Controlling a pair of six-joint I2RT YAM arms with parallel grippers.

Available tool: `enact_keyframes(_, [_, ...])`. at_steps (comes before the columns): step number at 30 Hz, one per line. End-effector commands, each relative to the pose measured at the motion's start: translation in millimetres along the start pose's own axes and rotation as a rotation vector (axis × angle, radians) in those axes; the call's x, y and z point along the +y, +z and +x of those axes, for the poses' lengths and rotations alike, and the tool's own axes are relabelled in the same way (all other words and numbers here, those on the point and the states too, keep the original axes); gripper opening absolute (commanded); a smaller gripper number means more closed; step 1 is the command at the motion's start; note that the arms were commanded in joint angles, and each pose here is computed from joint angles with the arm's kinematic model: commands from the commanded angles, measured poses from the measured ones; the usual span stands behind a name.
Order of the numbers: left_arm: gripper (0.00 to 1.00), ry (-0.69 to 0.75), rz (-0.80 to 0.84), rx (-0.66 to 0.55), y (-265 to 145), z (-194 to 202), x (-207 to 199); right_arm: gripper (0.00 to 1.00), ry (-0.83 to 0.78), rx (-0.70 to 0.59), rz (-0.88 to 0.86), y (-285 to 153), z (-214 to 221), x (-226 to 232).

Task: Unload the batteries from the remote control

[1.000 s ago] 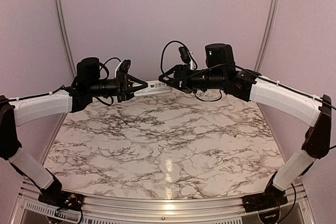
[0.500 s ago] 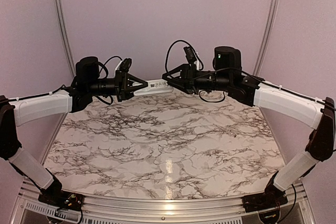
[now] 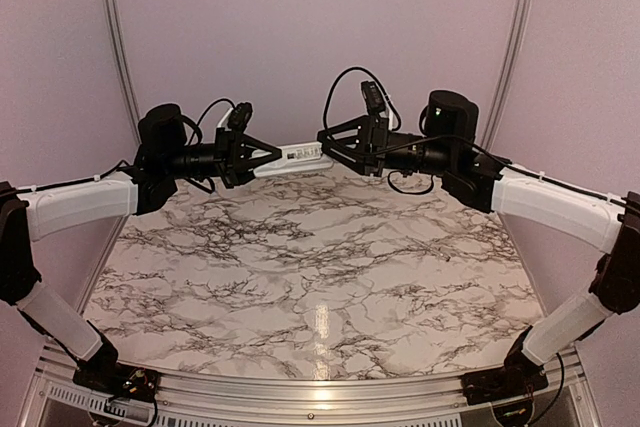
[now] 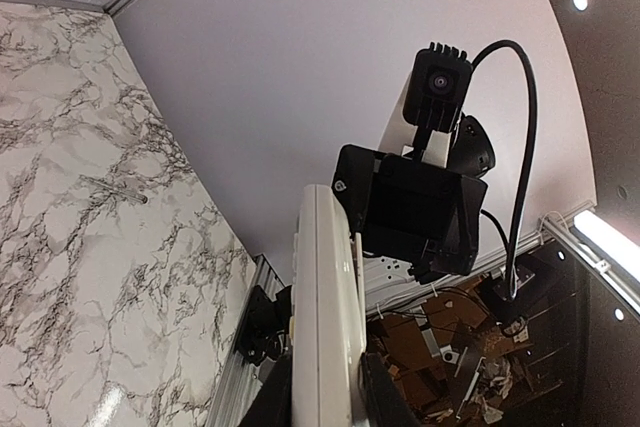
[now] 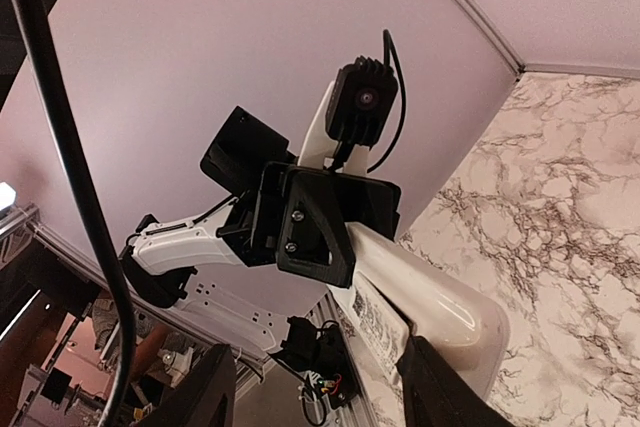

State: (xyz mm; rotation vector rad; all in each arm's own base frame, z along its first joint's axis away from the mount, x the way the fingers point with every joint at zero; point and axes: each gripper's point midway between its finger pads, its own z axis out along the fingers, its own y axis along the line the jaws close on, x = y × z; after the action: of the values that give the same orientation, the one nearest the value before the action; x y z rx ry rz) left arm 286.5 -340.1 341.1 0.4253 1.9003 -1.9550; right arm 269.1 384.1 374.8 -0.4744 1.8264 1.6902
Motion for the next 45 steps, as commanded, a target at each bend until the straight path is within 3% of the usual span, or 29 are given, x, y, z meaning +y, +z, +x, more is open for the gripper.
enact_keyframes(1, [0.0,0.214,0.182,0.028,9.1,2.1,-67.1,0.55,0.14,0.152,0.055,11.5,47.4,-34.6])
enact_keyframes(25, [0.0,0.201,0.14,0.01,13.3,-4.8,-53.0,0.71,0.049,0.158,0.209,-11.2,27.2,-30.9])
enact_keyframes(45, [0.0,0.192,0.093,0.022,18.7,-5.8,-33.9,0.84,-0.01,0.093,0.157,-36.7,4.4,-0.9])
